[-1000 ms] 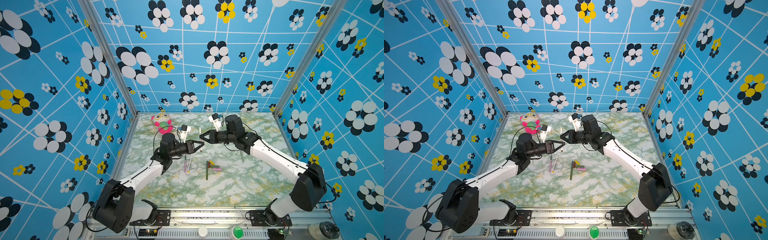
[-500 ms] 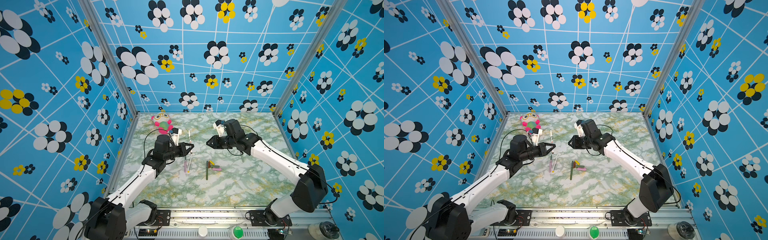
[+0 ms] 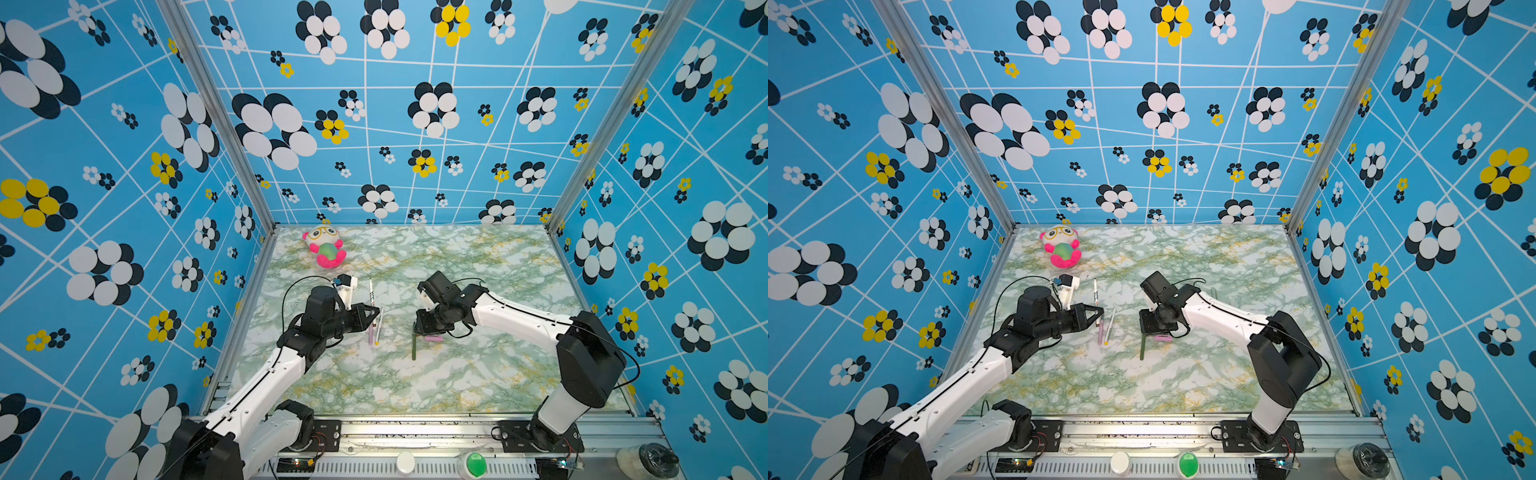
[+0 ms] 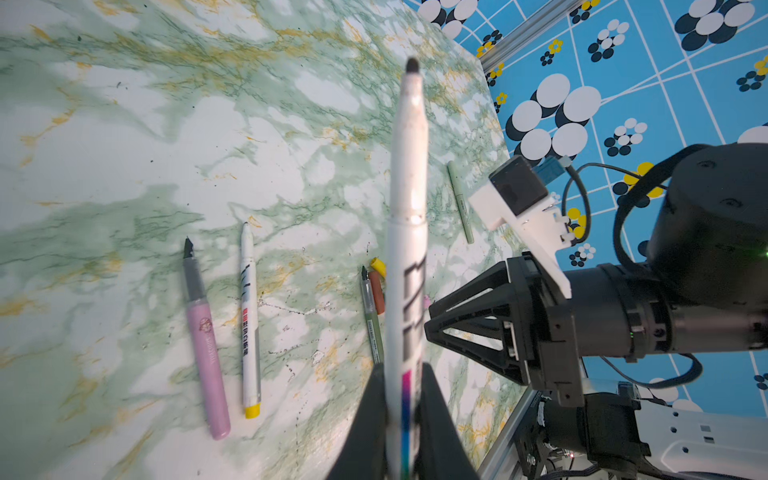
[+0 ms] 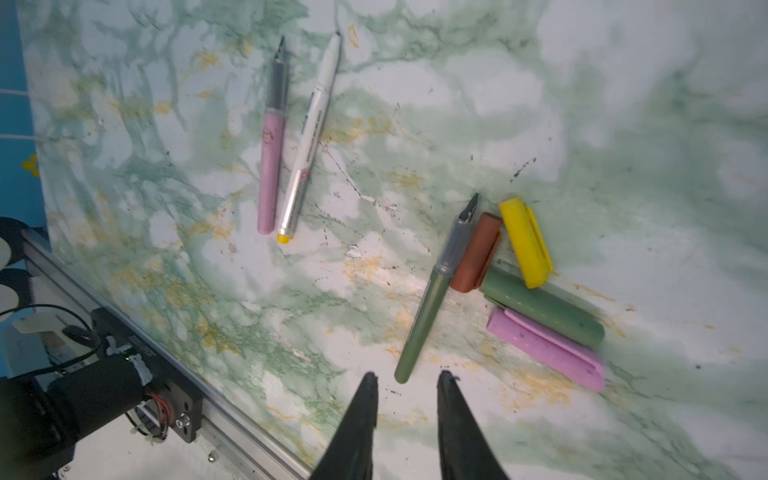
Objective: Insert the pens into the pen caps
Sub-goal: 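Close the left gripper on the white marker while the right gripper releases and withdraws, then move the right gripper down over the brown-red cap near the green pen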
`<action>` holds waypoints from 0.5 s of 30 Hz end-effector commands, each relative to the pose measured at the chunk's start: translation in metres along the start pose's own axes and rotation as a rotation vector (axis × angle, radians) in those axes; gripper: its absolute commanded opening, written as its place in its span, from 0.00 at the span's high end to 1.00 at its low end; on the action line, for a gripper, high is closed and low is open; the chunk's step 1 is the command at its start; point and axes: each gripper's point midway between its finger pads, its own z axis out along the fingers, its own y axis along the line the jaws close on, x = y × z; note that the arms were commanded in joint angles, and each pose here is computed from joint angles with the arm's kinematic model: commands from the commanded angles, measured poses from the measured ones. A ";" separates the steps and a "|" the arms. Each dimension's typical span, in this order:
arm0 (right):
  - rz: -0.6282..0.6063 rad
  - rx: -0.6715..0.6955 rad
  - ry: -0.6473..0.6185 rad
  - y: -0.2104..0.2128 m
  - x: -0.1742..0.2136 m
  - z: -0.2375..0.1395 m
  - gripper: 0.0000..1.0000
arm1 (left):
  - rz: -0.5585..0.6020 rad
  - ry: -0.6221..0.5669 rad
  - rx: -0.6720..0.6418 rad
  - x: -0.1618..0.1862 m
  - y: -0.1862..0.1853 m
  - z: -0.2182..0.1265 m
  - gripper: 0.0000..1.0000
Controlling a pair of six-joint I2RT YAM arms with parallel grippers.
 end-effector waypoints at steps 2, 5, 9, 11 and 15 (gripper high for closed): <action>0.026 0.014 0.036 -0.009 0.012 0.021 0.67 | 0.012 -0.011 -0.011 0.001 0.003 -0.002 1.00; 0.025 0.013 0.045 -0.012 0.014 0.030 0.63 | 0.012 -0.015 -0.014 0.001 0.005 -0.002 1.00; 0.026 0.005 0.060 -0.012 0.015 0.041 0.61 | 0.010 -0.018 -0.013 0.000 0.005 -0.001 1.00; 0.027 0.004 0.058 -0.012 0.013 0.045 0.60 | 0.009 -0.016 -0.014 -0.001 0.005 0.000 1.00; 0.030 -0.005 0.062 -0.010 0.010 0.053 0.59 | 0.009 -0.013 -0.012 -0.001 0.005 0.002 1.00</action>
